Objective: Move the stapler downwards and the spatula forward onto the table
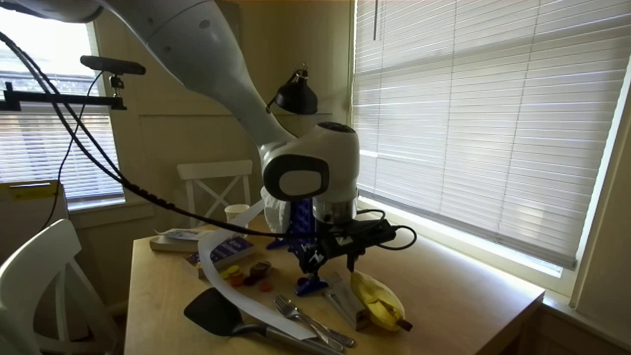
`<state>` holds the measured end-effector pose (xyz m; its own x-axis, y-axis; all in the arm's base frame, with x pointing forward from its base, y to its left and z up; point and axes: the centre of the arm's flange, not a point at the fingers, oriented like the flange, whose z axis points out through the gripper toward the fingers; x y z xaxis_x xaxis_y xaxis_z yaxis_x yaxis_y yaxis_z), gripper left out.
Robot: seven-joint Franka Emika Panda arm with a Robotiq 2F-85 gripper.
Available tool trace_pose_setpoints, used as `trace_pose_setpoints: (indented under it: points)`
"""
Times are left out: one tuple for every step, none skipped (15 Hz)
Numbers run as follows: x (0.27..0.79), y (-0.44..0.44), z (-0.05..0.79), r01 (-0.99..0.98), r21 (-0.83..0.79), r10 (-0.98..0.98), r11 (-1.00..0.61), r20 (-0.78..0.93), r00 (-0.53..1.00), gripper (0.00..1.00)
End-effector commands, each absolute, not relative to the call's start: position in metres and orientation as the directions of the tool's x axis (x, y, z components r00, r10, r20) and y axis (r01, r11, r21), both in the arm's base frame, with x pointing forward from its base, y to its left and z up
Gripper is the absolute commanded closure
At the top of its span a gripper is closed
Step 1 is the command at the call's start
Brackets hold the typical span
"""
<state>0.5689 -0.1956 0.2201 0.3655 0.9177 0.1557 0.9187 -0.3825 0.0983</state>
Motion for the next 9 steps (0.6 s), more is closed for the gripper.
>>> trace_pose_setpoints:
  points:
    - [0.593, -0.210, 0.201, 0.926, 0.114, 0.924, -0.361, 0.181, 0.338, 0.00]
    - [0.596, -0.212, 0.199, 0.926, 0.115, 0.924, -0.360, 0.183, 0.337, 0.01]
    - [0.599, -0.213, 0.197, 0.926, 0.118, 0.925, -0.358, 0.183, 0.334, 0.13]
    - [0.600, -0.214, 0.195, 0.927, 0.117, 0.925, -0.356, 0.184, 0.332, 0.17]
    - [0.603, -0.215, 0.193, 0.928, 0.119, 0.926, -0.354, 0.186, 0.330, 0.21]
    - [0.604, -0.216, 0.191, 0.928, 0.121, 0.926, -0.353, 0.186, 0.328, 0.33]
    - [0.605, -0.217, 0.189, 0.928, 0.119, 0.926, -0.353, 0.187, 0.328, 0.36]
    - [0.605, -0.218, 0.187, 0.929, 0.117, 0.926, -0.351, 0.187, 0.327, 0.46]
    - [0.605, -0.218, 0.184, 0.930, 0.114, 0.927, -0.351, 0.187, 0.326, 0.51]
